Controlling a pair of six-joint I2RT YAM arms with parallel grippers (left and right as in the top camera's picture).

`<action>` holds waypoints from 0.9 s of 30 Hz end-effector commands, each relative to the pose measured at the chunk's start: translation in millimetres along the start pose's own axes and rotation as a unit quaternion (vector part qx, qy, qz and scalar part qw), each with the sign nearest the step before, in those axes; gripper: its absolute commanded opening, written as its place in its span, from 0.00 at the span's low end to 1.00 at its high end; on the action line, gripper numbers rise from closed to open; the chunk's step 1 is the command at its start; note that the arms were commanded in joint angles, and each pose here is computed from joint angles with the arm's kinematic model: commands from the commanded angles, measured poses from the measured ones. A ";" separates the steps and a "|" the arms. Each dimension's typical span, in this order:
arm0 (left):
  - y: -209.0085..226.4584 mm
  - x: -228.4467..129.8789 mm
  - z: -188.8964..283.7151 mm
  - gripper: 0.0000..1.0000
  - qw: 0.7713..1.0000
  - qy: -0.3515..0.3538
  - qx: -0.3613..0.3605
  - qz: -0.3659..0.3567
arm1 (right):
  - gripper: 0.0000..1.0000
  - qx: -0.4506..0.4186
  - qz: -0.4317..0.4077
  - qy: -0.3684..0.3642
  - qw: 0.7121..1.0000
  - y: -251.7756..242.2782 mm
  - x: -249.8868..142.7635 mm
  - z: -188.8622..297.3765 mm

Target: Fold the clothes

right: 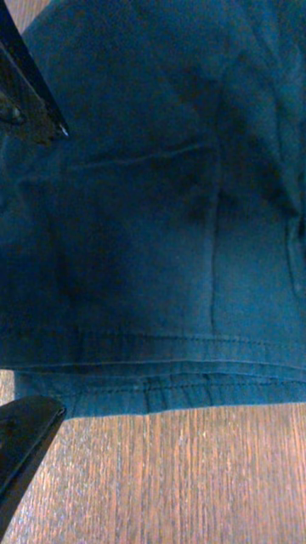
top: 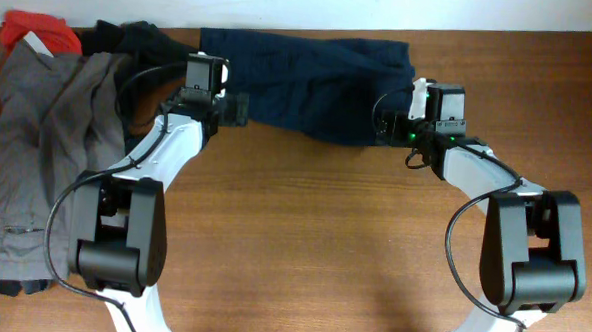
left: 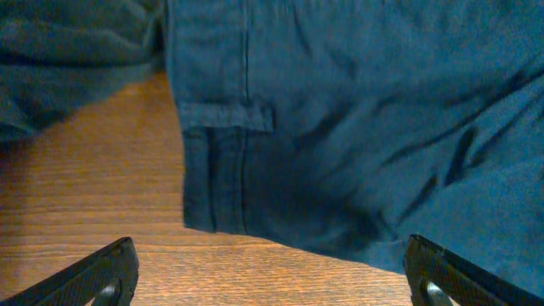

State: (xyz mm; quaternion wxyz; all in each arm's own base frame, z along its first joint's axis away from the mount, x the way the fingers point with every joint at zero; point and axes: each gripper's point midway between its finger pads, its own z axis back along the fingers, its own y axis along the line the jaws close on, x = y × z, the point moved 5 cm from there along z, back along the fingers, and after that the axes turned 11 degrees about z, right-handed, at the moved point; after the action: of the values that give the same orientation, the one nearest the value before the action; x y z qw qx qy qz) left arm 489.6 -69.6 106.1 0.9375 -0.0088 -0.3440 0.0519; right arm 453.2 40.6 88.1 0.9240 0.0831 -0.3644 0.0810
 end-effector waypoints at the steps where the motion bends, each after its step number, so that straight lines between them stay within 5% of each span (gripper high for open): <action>1: 2.2 -16.0 -25.6 0.99 1.000 0.026 0.002 -0.011 | 0.99 0.005 0.003 -0.015 1.000 -0.7 10.5 3.4; 9: 2.8 -25.3 -53.9 0.99 1.000 0.017 0.007 -0.009 | 0.85 -0.015 0.010 0.006 1.000 -7.8 -3.7 -11.2; 12: 2.4 -23.0 -53.9 0.93 1.000 0.010 0.007 -0.009 | 0.59 -0.015 0.009 0.008 1.000 -8.5 -5.1 -12.2; 16: 1.7 -23.4 -53.8 0.69 1.000 0.011 0.006 -0.009 | 0.27 -0.012 0.008 0.015 1.000 -7.9 -7.9 -12.1; 19: 1.1 -24.2 -53.6 0.35 1.000 0.013 0.006 -0.010 | 0.05 -0.011 0.006 0.025 1.000 -7.5 -12.0 -12.0; 24: 2.0 -26.8 -53.4 0.01 1.000 0.020 0.008 -0.011 | 0.04 -0.010 0.003 0.041 0.999 -7.0 -18.2 -11.5; 27: 2.8 -28.4 -50.4 0.01 0.999 0.028 0.010 -0.012 | 0.04 -0.007 0.001 0.050 0.999 -5.4 -19.6 -6.7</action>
State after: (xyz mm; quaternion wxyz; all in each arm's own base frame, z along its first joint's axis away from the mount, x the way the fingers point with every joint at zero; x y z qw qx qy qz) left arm 499.9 -73.6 52.2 0.9445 -0.0049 -0.3258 0.0417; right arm 443.2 38.2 63.3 0.9414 0.0743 -0.3175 0.0866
